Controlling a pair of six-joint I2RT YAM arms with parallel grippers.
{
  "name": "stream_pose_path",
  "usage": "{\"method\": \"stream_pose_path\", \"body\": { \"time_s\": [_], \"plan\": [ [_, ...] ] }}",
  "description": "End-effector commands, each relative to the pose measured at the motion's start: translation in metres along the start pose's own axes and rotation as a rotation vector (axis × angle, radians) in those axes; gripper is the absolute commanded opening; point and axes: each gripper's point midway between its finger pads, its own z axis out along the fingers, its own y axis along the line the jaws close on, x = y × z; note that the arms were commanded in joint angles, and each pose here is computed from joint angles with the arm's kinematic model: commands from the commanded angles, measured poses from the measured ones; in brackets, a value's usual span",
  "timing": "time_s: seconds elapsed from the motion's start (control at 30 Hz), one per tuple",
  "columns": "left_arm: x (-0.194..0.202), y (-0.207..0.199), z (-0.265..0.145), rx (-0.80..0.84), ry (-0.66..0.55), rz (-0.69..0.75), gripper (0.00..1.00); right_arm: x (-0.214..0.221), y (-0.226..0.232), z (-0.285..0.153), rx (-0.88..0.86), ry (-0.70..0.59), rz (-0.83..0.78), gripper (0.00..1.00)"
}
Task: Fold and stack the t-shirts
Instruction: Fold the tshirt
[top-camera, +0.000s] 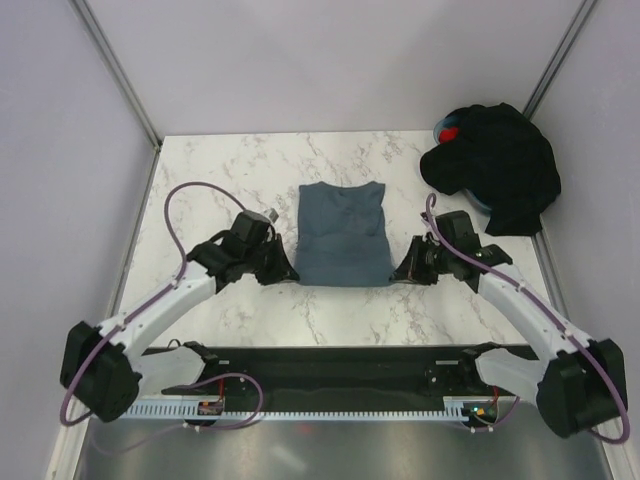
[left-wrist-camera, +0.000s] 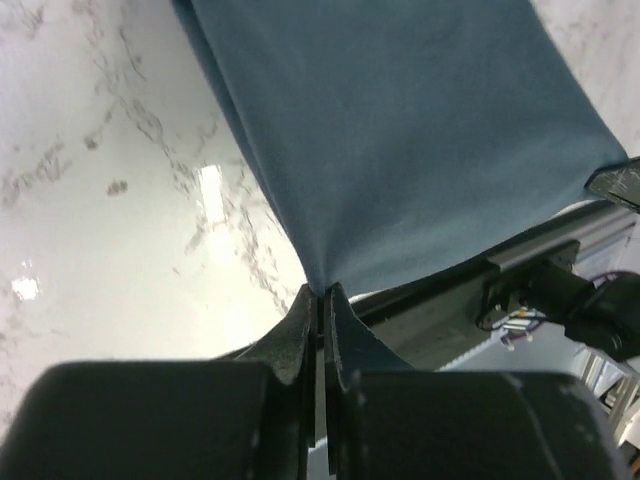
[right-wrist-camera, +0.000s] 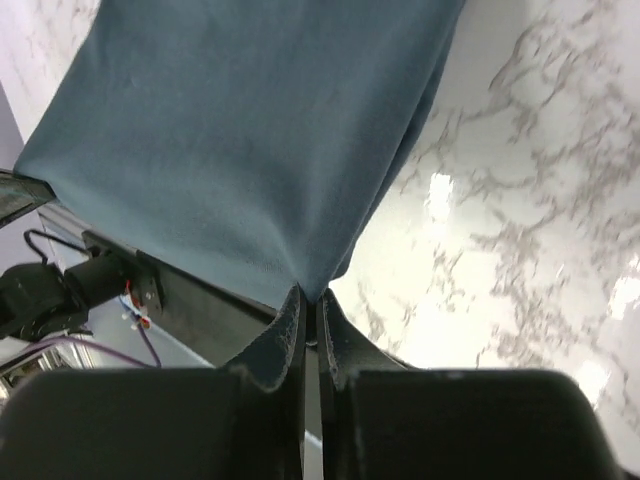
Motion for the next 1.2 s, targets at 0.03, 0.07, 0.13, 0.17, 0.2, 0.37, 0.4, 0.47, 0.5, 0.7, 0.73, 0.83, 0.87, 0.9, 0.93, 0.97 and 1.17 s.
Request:
{"method": "stream_pose_path", "body": {
  "time_s": [0.03,0.07,0.13,0.17,0.2,0.37,0.4,0.47,0.5,0.7,0.73,0.83,0.87,0.9,0.93,0.97,1.17],
  "plan": [
    [0.021,-0.004,-0.043,-0.002,0.033,-0.032,0.02,0.022,0.014,-0.039,0.038,0.025,0.029,0.00],
    [0.017,-0.007,-0.052,0.010,0.007,-0.026,0.02,0.023,0.017,-0.044,0.035,0.019,0.023,0.00],
    [0.010,-0.015,-0.066,0.018,-0.017,-0.011,0.02,0.018,0.026,-0.057,0.033,-0.001,0.010,0.00],
    [0.005,-0.017,-0.069,0.012,-0.031,-0.004,0.02,0.015,0.029,-0.060,0.034,-0.008,-0.009,0.00],
    [-0.001,-0.021,-0.074,0.009,-0.041,0.009,0.02,0.010,0.033,-0.065,0.039,-0.012,-0.016,0.00],
    [-0.026,-0.023,-0.069,-0.057,-0.069,0.028,0.04,-0.020,0.034,-0.066,0.120,-0.050,-0.071,0.00],
    [-0.034,-0.026,-0.066,-0.069,-0.074,0.036,0.04,-0.031,0.036,-0.064,0.135,-0.059,-0.086,0.00],
    [-0.050,-0.029,-0.064,-0.086,-0.099,0.041,0.04,-0.049,0.038,-0.065,0.163,-0.093,-0.100,0.00],
    [-0.056,-0.030,-0.062,-0.089,-0.103,0.052,0.04,-0.056,0.034,-0.059,0.184,-0.081,-0.108,0.00],
    [-0.100,-0.026,-0.041,-0.139,-0.115,0.042,0.04,-0.103,0.035,-0.046,0.217,-0.093,-0.123,0.00],
    [-0.103,-0.021,-0.032,-0.156,-0.096,0.035,0.04,-0.109,0.035,-0.044,0.222,-0.097,-0.125,0.00],
    [-0.122,-0.017,-0.027,-0.164,-0.104,0.028,0.04,-0.131,0.034,-0.035,0.237,-0.097,-0.132,0.00],
    [-0.128,-0.017,-0.021,-0.166,-0.096,0.033,0.04,-0.140,0.035,-0.028,0.238,-0.090,-0.132,0.00],
    [-0.135,-0.012,-0.017,-0.176,-0.098,0.025,0.04,-0.145,0.034,-0.024,0.240,-0.087,-0.131,0.00],
    [-0.140,-0.009,-0.014,-0.183,-0.095,0.026,0.04,-0.149,0.032,-0.020,0.243,-0.083,-0.126,0.00],
    [-0.147,-0.006,-0.006,-0.194,-0.087,0.030,0.04,-0.157,0.030,-0.011,0.253,-0.072,-0.125,0.00],
    [-0.184,0.012,0.021,-0.213,-0.072,-0.010,0.03,-0.190,0.017,0.030,0.274,-0.051,-0.096,0.00]
  ]
}}
